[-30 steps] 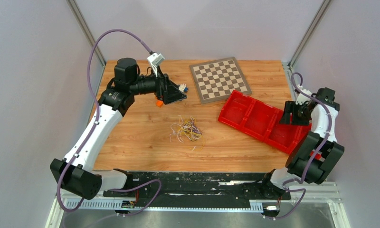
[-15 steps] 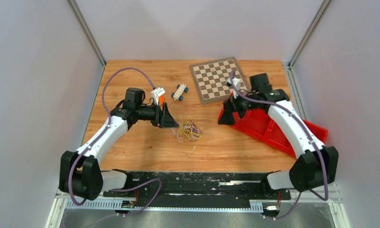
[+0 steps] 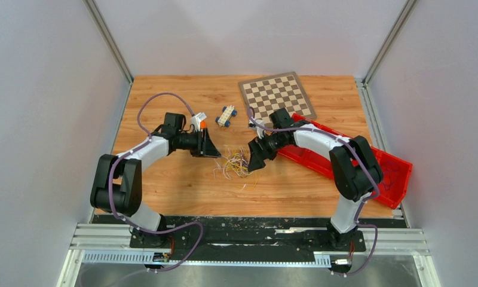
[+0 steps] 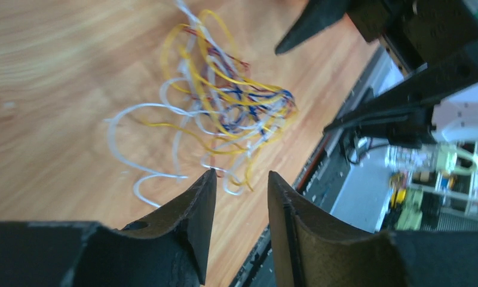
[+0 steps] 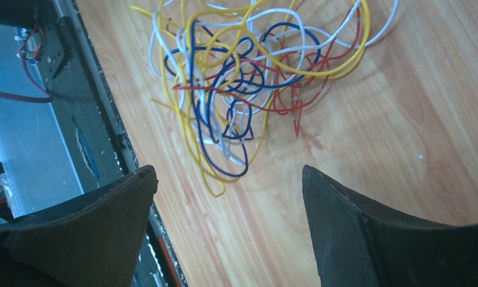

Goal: Untangle the cables

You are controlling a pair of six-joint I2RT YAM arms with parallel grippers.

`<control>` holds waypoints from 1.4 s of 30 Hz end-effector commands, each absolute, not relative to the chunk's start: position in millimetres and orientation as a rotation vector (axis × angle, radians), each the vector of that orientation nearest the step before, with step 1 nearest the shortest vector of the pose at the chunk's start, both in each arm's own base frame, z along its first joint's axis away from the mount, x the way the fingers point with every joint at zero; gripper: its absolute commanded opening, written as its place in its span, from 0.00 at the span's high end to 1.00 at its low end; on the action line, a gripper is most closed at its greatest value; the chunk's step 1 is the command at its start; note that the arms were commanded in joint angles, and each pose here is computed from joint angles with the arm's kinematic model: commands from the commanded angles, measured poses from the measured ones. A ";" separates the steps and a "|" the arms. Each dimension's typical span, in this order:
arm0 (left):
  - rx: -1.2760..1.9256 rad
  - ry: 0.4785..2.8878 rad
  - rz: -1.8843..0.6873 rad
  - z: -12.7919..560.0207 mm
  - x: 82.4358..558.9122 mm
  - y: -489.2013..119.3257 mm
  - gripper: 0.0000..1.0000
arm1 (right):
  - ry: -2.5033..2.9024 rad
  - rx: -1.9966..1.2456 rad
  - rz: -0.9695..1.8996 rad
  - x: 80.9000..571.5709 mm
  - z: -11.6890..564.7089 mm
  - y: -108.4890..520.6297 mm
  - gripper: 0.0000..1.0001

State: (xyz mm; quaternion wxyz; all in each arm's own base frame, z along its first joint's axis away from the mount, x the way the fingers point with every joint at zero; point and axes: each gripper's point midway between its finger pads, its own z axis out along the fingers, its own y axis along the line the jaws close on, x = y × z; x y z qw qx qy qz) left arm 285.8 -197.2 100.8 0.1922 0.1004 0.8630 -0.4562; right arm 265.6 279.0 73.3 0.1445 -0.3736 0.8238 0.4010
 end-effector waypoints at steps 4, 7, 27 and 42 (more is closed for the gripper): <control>-0.008 2.504 -1.102 64.2 313.4 -173.1 0.34 | 2.310 -1.073 1.084 284.7 63.4 296.2 0.11; -0.078 2.538 -1.142 52.4 312.0 -176.9 0.35 | 2.318 -1.076 1.064 284.7 57.3 298.3 0.13; -0.024 2.230 -1.320 169.1 339.3 -165.6 1.00 | 2.438 -1.024 0.817 288.6 16.8 257.3 0.99; 0.075 1.578 -0.802 471.4 363.5 -27.6 1.00 | 2.516 -1.118 0.705 257.1 -7.1 215.3 1.00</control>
